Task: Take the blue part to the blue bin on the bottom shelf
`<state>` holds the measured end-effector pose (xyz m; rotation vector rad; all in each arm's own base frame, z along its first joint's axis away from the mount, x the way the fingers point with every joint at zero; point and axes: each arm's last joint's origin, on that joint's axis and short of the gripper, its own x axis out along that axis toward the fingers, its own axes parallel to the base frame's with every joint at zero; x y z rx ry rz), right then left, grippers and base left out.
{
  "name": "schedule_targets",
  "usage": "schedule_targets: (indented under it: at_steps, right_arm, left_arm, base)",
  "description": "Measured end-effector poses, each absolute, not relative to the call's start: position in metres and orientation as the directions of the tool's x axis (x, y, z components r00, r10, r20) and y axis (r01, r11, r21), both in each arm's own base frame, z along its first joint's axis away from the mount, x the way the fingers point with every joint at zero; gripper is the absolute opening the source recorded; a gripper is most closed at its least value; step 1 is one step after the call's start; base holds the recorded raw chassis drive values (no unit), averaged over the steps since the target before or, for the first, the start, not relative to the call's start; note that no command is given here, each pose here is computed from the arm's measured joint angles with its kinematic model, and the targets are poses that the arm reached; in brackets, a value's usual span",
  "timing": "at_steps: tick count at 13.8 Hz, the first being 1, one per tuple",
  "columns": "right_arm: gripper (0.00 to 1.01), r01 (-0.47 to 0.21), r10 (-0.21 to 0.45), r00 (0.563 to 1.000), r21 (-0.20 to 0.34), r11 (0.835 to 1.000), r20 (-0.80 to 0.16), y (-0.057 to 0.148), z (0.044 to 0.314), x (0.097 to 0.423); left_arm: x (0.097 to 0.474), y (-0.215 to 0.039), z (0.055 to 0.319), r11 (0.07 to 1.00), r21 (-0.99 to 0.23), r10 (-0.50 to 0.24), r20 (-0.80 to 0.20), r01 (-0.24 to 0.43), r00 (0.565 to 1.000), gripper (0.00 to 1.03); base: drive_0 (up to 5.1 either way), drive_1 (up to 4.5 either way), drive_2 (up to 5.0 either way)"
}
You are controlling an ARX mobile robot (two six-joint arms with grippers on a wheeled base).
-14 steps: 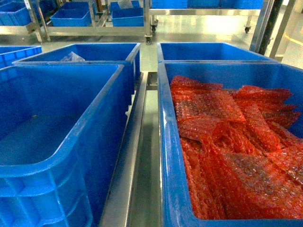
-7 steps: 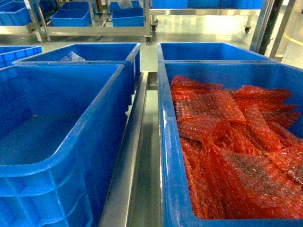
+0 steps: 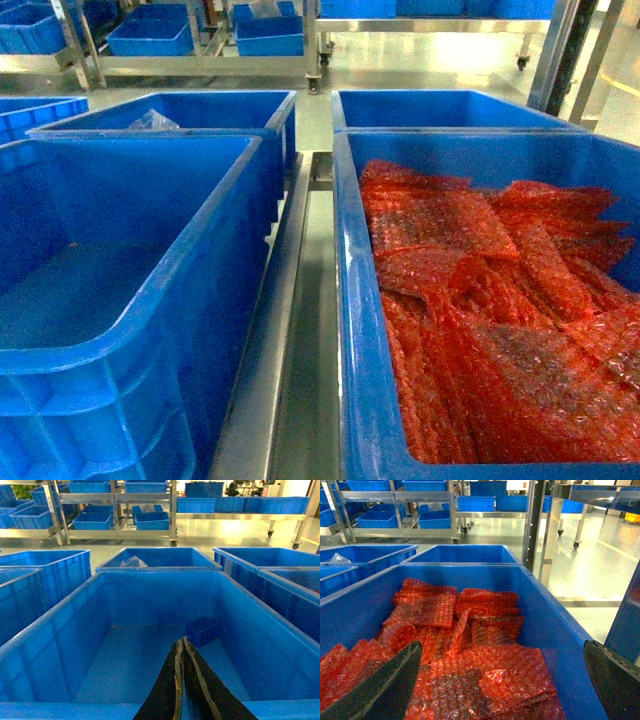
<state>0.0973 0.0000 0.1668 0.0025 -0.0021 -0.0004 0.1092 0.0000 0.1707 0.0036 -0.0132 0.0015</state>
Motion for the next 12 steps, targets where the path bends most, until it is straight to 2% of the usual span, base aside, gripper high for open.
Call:
schedule_targets:
  at_steps: [3,4,5,10,11,12]
  right_arm:
    - [0.98,0.000,0.000,1.000,0.002,1.000,0.002,0.000,0.167,0.097]
    - [0.98,0.000,0.000,1.000,0.002,1.000,0.002,0.000,0.167,0.097]
    - [0.98,0.002,-0.002,1.000,0.002,1.000,-0.001,0.000,0.167,0.097]
    - [0.98,0.000,0.000,1.000,0.002,1.000,0.002,0.000,0.167,0.097]
    - [0.98,0.000,0.000,1.000,0.002,1.000,0.002,0.000,0.167,0.097]
    - [0.98,0.000,0.000,1.000,0.002,1.000,0.002,0.000,0.167,0.097]
  left_arm:
    - [0.098,0.000,0.165,1.000,0.003,0.001,-0.024,-0.001,1.000,0.02]
    - [0.097,0.000,0.170,1.000,0.004,0.001,0.022,-0.001,1.000,0.02]
    - [0.098,0.000,0.166,1.000,0.004,-0.003,-0.011,0.003,1.000,0.02]
    - [0.098,0.000,0.167,1.000,0.004,0.000,-0.002,0.000,1.000,0.02]
    - [0.098,0.000,0.167,1.000,0.002,0.000,-0.002,0.000,1.000,0.12]
    - [0.098,0.000,0.167,1.000,0.002,0.000,-0.002,0.000,1.000,0.28]
  base:
    - [0.0,0.00,0.0]
    - [0.0,0.00,0.0]
    - [0.0,0.00,0.0]
    - [0.0,0.00,0.0]
    - [0.0,0.00,0.0]
    - [0.0,0.00,0.0]
